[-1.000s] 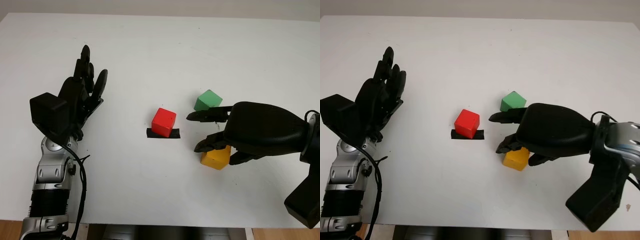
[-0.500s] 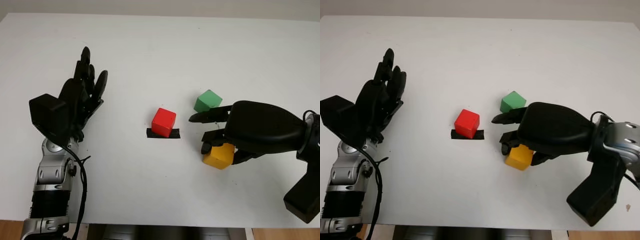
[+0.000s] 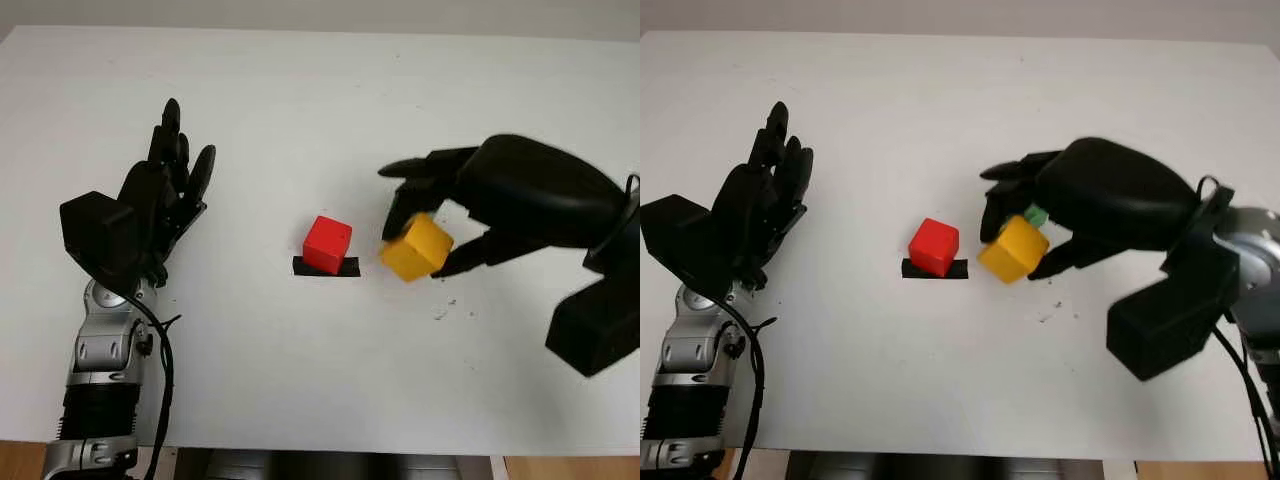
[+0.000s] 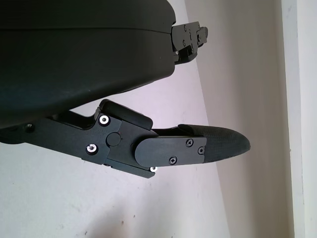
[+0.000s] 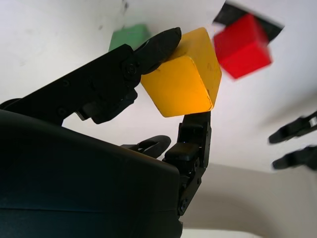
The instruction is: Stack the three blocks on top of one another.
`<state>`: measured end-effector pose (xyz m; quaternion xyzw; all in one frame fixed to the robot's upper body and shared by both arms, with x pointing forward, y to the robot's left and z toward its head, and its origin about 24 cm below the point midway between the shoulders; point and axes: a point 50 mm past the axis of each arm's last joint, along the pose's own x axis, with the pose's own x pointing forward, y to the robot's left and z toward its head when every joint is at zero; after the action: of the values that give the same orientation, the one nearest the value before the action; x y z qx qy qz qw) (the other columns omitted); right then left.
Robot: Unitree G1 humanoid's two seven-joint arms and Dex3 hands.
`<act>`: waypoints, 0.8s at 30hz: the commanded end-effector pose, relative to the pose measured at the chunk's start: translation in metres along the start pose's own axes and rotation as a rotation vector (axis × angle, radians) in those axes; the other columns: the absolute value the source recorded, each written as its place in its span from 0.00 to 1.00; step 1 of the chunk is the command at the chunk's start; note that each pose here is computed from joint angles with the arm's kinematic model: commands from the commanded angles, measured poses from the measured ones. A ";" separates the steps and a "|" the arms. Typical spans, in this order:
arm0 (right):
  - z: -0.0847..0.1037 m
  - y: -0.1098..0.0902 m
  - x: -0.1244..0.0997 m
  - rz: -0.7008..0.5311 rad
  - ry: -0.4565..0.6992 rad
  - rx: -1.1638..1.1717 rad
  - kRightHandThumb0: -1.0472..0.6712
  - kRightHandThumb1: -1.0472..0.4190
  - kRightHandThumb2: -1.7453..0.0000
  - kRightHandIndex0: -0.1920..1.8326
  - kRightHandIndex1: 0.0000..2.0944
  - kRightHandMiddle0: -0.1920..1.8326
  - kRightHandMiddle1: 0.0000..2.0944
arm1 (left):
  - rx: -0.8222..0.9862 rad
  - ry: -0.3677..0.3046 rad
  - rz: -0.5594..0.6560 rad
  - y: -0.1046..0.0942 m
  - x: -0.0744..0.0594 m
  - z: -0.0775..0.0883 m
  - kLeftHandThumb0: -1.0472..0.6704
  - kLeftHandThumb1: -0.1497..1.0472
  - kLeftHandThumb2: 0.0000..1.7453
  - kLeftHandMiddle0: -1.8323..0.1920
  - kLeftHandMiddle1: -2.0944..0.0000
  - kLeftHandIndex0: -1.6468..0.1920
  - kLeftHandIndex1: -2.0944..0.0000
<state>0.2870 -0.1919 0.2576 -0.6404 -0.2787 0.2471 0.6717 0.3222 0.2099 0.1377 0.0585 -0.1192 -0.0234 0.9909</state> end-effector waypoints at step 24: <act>0.011 -0.039 0.107 0.234 -0.125 -0.051 0.37 0.11 0.97 0.28 0.02 0.37 0.65 | 0.036 -0.020 0.000 0.003 -0.002 0.011 0.17 1.00 0.31 1.00 0.98 1.00 0.98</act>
<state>0.3573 -0.1191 0.2925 -0.6685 -0.2316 0.3550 0.6111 0.3199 0.2090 0.1457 0.0701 -0.1244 -0.0233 0.9895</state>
